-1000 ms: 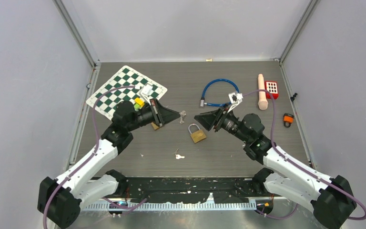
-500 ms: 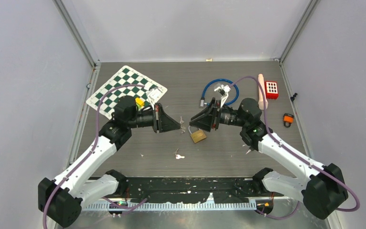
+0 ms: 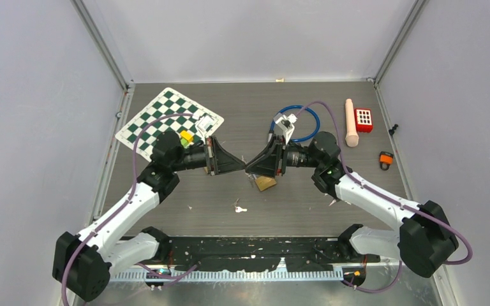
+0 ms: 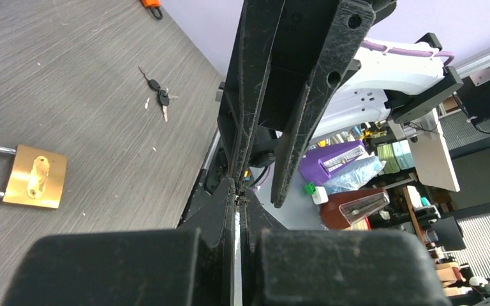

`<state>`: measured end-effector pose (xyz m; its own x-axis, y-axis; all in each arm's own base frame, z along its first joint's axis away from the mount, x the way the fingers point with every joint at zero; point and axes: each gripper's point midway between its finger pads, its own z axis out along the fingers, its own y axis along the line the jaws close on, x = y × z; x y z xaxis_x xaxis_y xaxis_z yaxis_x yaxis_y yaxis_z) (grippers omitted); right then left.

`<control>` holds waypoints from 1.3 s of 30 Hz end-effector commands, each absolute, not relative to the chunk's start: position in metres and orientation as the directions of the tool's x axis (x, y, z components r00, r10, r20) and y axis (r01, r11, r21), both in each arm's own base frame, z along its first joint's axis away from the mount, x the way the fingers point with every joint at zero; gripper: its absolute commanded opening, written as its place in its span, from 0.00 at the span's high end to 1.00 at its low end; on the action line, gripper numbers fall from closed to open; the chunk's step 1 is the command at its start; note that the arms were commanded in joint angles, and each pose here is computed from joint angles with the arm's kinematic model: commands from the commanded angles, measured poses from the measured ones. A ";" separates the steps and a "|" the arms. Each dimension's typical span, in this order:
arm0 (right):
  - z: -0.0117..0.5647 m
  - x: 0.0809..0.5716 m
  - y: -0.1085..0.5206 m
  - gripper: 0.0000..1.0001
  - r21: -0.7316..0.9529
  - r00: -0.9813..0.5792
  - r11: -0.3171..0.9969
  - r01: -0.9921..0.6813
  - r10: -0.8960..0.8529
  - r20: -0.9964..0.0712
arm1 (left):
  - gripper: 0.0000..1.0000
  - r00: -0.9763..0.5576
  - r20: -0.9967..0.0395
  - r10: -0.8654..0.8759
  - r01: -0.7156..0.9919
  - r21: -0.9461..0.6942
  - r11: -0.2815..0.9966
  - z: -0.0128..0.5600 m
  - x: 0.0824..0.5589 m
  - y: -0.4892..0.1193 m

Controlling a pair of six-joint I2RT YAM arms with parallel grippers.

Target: Unlock with the key

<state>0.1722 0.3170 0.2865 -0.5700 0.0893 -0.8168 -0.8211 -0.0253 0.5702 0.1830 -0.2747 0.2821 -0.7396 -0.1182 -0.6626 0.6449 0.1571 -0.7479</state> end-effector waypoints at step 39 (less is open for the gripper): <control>0.273 0.205 0.314 0.71 0.687 -0.612 0.112 -0.718 0.366 -0.701 | 1.00 -0.750 -0.414 -0.516 0.447 -0.892 0.065 0.298 0.220 -0.266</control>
<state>0.1983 0.3161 0.2571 -0.6578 0.2870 -0.6964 -0.6979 0.1157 0.7068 0.2206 -0.2680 0.2774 -0.7828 -0.4683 -0.4098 0.4041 0.1182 -0.9071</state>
